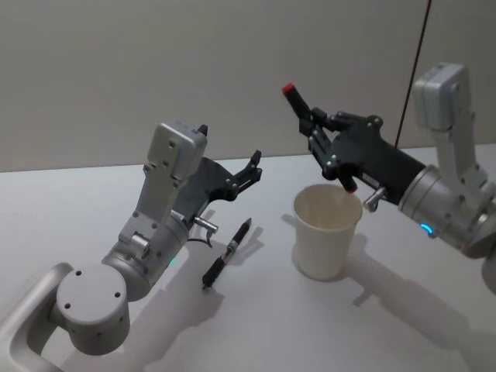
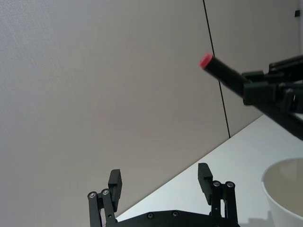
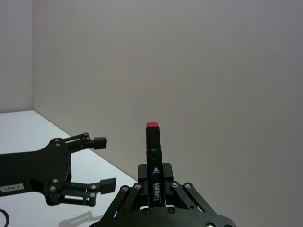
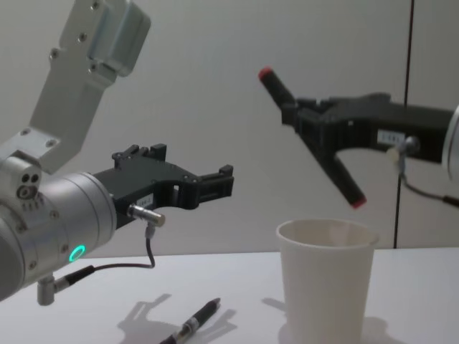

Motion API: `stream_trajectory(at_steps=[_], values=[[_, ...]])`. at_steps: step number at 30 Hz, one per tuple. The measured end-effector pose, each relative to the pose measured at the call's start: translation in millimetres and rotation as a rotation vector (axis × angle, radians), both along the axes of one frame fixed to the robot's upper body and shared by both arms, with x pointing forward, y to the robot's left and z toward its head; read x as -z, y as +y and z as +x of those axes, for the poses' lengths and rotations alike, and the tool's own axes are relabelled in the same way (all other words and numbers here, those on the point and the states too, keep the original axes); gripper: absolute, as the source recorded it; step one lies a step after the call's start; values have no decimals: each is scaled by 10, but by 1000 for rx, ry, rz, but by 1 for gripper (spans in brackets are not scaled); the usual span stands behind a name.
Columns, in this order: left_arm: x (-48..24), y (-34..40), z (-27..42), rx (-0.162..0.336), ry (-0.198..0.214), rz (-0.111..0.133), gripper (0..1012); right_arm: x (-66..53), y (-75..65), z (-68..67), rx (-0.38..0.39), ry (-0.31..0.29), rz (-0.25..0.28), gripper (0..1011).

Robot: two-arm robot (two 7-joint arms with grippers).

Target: Place the pen into the pen holder.

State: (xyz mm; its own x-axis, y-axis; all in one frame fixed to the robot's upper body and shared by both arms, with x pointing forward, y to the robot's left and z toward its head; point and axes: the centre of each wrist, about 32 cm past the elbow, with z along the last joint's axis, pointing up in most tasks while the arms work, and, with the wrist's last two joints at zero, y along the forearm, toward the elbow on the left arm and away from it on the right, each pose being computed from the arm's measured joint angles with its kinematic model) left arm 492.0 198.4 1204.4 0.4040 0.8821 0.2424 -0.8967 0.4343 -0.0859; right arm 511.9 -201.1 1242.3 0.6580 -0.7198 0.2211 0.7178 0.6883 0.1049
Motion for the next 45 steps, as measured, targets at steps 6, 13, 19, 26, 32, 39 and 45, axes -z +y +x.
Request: stream_trajectory(at_steps=[6, 13, 19, 26, 32, 39, 45], values=[[0, 0, 0, 0, 0, 0, 1001, 81, 56, 5, -6, 22, -6, 167], [0, 0, 0, 0, 0, 0, 1001, 134, 166, 3, -33, 42, -4, 166], [0, 0, 0, 0, 0, 0, 1001, 149, 213, 2, -45, 50, -4, 167], [0, 0, 0, 0, 0, 0, 1001, 162, 253, 1, -56, 57, -3, 348], [0, 0, 0, 0, 0, 0, 1001, 168, 269, 0, -60, 60, -2, 505], [0, 0, 0, 0, 0, 0, 1001, 171, 286, 0, -65, 62, -2, 745], [0, 0, 0, 0, 0, 0, 1001, 160, 269, -3, -61, 59, -5, 927]])
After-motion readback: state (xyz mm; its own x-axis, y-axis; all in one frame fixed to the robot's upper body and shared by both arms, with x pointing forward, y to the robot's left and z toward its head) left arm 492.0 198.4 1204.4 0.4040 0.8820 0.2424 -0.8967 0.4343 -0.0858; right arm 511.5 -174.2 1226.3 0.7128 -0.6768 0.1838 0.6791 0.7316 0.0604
